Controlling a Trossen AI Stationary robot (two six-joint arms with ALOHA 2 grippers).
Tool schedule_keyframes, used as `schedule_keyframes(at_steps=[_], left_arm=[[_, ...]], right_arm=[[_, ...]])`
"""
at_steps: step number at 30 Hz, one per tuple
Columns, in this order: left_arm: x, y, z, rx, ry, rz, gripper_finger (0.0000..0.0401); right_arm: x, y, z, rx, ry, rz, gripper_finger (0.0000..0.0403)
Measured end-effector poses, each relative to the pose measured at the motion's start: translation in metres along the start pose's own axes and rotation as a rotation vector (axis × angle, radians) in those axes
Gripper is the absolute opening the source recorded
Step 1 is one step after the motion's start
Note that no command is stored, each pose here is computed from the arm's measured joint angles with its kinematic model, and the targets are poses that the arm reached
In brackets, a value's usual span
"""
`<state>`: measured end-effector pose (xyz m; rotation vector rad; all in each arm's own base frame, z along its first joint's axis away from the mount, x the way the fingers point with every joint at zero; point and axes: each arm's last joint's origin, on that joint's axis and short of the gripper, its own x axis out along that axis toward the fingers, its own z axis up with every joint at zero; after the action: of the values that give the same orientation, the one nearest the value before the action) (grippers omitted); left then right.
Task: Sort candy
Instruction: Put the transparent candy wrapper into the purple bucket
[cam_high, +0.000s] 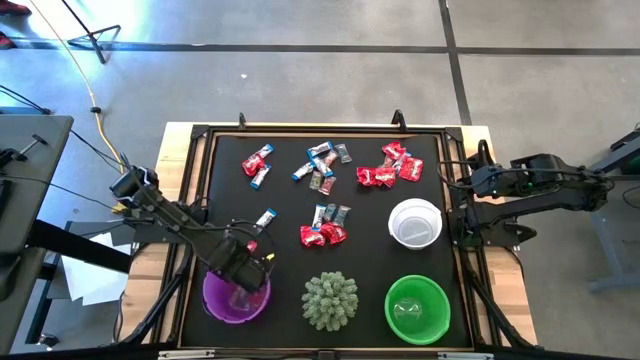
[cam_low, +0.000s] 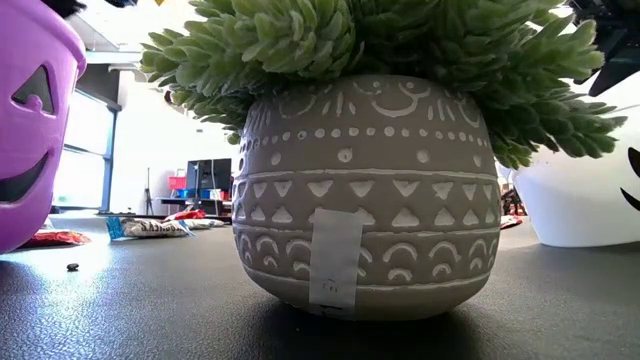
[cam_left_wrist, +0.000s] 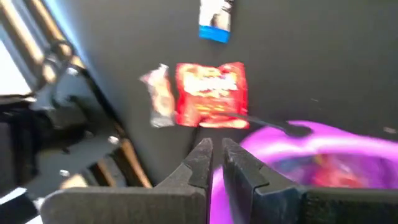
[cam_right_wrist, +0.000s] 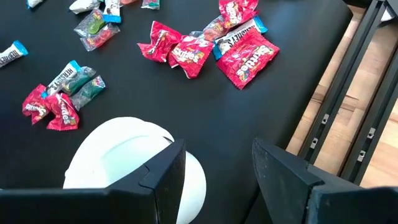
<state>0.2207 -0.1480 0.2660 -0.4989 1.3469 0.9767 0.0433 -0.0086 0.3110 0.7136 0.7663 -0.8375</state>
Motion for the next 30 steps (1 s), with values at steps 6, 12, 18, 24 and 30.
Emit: schedule_keyframes(at_steps=[6, 12, 18, 24, 30], left_arm=[[-0.006, -0.004, -0.018, -0.048, 0.005, -0.094, 0.0019], [-0.011, -0.013, -0.040, -0.056, 0.032, -0.218, 0.0019], [-0.015, -0.006, -0.041, -0.064, -0.080, -0.211, 0.0019], [-0.027, 0.016, -0.027, -0.065, -0.176, -0.140, 0.0019], [-0.029, 0.034, -0.022, -0.072, -0.153, -0.139, 0.0019]], right_arm=[[0.000, 0.000, 0.000, 0.003, 0.001, -0.003, 0.0183], [0.000, 0.000, 0.000, 0.006, 0.001, -0.003, 0.0183], [0.000, 0.000, 0.000, 0.031, -0.010, -0.009, 0.0183], [0.000, -0.001, 0.000, 0.035, -0.016, -0.011, 0.0183], [0.000, -0.001, 0.000, 0.048, -0.015, -0.014, 0.0183]])
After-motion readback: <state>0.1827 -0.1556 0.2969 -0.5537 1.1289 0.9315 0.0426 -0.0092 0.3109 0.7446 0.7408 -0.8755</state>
